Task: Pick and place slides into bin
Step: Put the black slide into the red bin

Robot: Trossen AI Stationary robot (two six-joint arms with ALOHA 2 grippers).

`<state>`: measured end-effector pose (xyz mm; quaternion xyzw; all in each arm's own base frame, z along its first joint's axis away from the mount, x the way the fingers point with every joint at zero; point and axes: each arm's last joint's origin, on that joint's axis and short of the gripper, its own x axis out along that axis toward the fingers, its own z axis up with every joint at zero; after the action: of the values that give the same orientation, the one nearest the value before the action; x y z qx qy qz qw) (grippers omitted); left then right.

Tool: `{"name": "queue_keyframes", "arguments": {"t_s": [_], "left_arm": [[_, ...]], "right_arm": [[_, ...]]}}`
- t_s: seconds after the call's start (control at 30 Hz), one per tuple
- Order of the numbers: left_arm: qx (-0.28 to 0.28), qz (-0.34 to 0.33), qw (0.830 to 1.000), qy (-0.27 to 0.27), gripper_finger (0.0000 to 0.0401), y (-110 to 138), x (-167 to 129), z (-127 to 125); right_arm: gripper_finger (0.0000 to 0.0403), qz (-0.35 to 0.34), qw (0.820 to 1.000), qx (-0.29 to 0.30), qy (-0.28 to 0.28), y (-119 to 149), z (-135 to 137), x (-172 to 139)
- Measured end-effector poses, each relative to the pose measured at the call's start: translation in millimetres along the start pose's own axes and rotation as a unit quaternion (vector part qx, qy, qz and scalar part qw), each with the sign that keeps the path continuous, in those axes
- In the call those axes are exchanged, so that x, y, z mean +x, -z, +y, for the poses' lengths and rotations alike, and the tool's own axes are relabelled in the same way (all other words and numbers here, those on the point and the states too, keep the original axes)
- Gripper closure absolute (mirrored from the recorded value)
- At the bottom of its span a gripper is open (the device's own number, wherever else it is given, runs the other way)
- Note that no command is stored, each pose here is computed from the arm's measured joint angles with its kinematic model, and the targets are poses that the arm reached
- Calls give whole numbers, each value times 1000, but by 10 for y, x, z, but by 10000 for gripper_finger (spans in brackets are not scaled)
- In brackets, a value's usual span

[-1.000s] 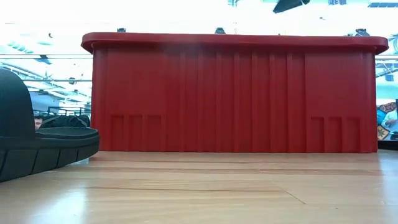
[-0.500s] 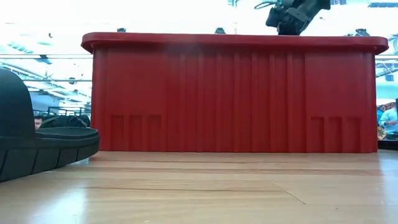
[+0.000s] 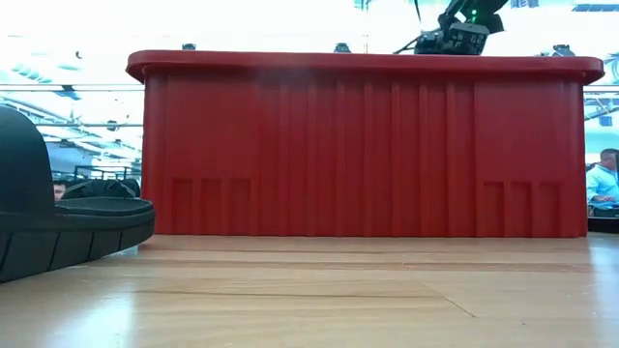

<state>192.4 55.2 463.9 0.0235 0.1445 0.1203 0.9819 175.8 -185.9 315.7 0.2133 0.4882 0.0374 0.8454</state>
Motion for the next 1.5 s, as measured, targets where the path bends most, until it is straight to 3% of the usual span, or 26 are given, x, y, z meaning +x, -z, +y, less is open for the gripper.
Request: {"name": "queue_keyframes", "arguments": {"t_s": [0.43, 0.6, 0.93, 1.13, 1.27, 1.43, 1.5], "left_arm": [[-39, -1, 998, -46, 199, 11, 11, 192], [-48, -7, 998, -51, 199, 3, 15, 214], [-52, -6, 997, -50, 199, 5, 15, 213], [-42, -6, 998, -51, 199, 4, 15, 214], [-36, -5, 998, -51, 199, 5, 15, 215], [-39, -5, 998, -56, 199, 7, 12, 237], [-39, -5, 998, -57, 199, 8, 12, 240]], "right_arm": [[149, 29, 999, 35, -26, -34, -196, 186], [149, 67, 996, 54, -4, -37, -322, 303], [149, 105, 989, 89, -45, 149, -409, 625], [155, 106, 989, 94, -40, 203, -411, 833], [210, 109, 991, 68, -43, 182, -350, 940], [352, 115, 992, 31, -51, 134, -268, 970], [387, 120, 991, 21, -54, 111, -237, 946]]}}
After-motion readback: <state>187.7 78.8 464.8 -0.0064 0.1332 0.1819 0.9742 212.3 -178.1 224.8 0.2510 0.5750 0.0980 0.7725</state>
